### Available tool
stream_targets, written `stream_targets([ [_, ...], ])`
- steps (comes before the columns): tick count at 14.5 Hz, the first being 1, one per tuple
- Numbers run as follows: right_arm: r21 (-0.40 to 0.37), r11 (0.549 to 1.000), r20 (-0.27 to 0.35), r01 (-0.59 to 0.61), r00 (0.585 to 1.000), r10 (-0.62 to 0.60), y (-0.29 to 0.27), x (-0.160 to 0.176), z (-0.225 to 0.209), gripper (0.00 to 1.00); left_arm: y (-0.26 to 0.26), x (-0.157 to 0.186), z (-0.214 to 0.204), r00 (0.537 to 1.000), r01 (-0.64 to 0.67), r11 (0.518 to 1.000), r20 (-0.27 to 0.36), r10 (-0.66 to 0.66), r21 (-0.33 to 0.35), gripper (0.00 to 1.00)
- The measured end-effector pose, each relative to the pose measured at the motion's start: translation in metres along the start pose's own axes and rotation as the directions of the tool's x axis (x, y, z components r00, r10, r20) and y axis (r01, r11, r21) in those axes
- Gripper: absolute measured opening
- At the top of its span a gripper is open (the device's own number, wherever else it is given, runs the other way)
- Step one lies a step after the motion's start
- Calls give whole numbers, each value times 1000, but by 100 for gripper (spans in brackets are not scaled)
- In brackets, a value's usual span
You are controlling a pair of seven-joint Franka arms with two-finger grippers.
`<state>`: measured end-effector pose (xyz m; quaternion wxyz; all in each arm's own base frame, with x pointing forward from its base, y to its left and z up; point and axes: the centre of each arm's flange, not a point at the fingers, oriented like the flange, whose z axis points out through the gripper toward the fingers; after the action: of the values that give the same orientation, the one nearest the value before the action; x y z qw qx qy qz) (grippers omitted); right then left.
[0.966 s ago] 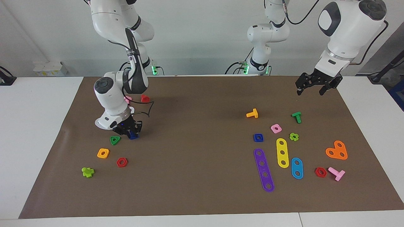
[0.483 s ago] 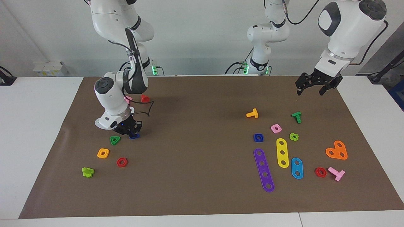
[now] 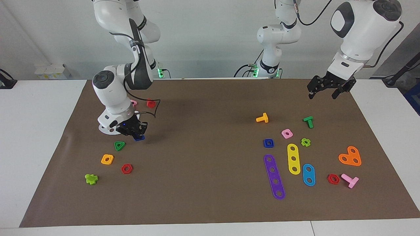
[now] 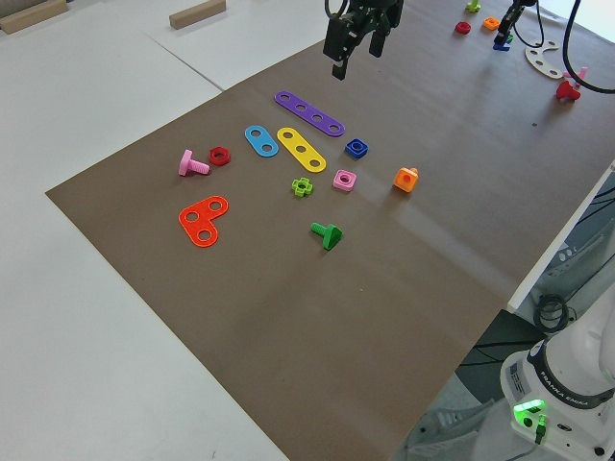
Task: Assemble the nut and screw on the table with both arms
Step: 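Carry the blue bolt with the right gripper toward the table centre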
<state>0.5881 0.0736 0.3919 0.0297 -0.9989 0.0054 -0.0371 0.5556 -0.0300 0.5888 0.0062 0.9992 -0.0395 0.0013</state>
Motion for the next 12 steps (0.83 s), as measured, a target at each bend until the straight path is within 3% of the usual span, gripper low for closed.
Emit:
stream_targets([
  [5, 50, 992, -59, -115, 991, 118, -132, 13, -33, 19, 0, 0, 0, 1000, 0, 1000, 0, 0, 0, 100],
  [9, 74, 986, -49, -152, 987, 156, -244, 12, 13, 19, 0, 0, 0, 1000, 0, 1000, 0, 0, 0, 100],
  [12, 68, 984, -80, -165, 982, 170, -292, -2, 66, 19, 0, 0, 0, 1000, 0, 1000, 0, 0, 0, 100],
])
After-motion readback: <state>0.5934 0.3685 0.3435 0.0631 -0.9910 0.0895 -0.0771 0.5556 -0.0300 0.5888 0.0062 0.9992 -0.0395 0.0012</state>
